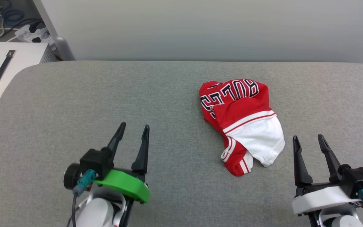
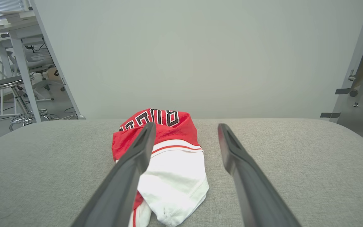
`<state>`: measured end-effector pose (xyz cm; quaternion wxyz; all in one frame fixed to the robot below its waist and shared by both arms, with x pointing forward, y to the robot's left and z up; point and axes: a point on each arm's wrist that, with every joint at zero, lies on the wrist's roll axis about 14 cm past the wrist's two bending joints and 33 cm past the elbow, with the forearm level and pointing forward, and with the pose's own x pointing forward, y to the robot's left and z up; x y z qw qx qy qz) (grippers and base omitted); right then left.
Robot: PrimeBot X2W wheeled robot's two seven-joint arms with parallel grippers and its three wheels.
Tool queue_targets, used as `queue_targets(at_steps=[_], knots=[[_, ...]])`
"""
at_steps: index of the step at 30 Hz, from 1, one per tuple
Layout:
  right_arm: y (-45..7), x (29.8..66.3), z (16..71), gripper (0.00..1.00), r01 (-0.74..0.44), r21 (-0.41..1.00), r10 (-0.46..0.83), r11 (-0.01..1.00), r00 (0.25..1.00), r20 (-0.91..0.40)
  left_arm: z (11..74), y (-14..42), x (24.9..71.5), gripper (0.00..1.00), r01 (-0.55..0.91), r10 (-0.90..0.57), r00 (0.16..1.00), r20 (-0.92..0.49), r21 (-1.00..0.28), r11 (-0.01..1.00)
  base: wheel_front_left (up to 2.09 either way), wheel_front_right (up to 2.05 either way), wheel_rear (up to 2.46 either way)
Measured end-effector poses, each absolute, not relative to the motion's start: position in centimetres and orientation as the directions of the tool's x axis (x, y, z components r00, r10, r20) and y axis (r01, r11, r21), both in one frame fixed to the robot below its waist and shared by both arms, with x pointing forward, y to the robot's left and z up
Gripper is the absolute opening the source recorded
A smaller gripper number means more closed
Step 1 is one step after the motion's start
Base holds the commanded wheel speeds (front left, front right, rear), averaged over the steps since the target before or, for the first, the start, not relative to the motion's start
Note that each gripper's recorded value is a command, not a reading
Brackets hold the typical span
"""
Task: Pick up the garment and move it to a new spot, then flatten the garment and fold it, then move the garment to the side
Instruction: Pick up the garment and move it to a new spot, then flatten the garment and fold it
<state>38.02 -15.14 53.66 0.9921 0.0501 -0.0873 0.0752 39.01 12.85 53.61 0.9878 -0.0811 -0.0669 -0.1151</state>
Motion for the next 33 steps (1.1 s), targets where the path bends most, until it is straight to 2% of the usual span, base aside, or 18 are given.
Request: queue_targets(at_steps=[13, 17, 20, 24, 30, 33], knots=[[-14.2, 38.1, 52.5, 1.0, -0.182, 0.067, 0.171, 0.981, 0.975, 0.143, 53.4, 13.2, 38.1, 1.0, 0.21, -0.184, 0.969, 0.165, -0.161, 0.964, 0.0, 0.0, 0.0], [-14.0, 38.1, 50.9, 1.0, -0.19, 0.048, 0.185, 0.981, 0.978, 0.092, 53.3, 13.2, 38.2, 1.0, 0.209, -0.184, 0.97, 0.162, -0.155, 0.966, 0.0, 0.0, 0.0], [-14.4, 38.1, 47.4, 1.0, -0.191, 0.033, 0.193, 0.981, 0.978, -0.074, 52.9, 13.3, 38.3, 1.0, 0.202, -0.178, 0.972, 0.151, -0.162, 0.966, 0.0, 0.0, 0.0], [-14.6, 38.9, 44.3, 1.0, -0.219, 0.003, 0.211, 0.976, 0.937, -0.277, 52.0, 13.5, 38.5, 1.0, 0.195, -0.175, 0.976, 0.127, -0.164, 0.967, 0.0, 0.0, 0.0], [-13.9, 40.5, 42.1, 1.0, -0.297, 0.0, 0.257, 0.955, 0.828, -0.498, 50.6, 14.0, 38.9, 1.0, 0.176, -0.164, 0.983, 0.084, -0.163, 0.971, 0.0, 0.0, 0.0], [-13.4, 40.6, 41.3, 1.0, -0.366, -0.036, 0.272, 0.93, 0.75, -0.603, 50.0, 14.4, 39.1, 1.0, 0.163, -0.154, 0.986, 0.068, -0.167, 0.972, 0.0, 0.0, 0.0]])
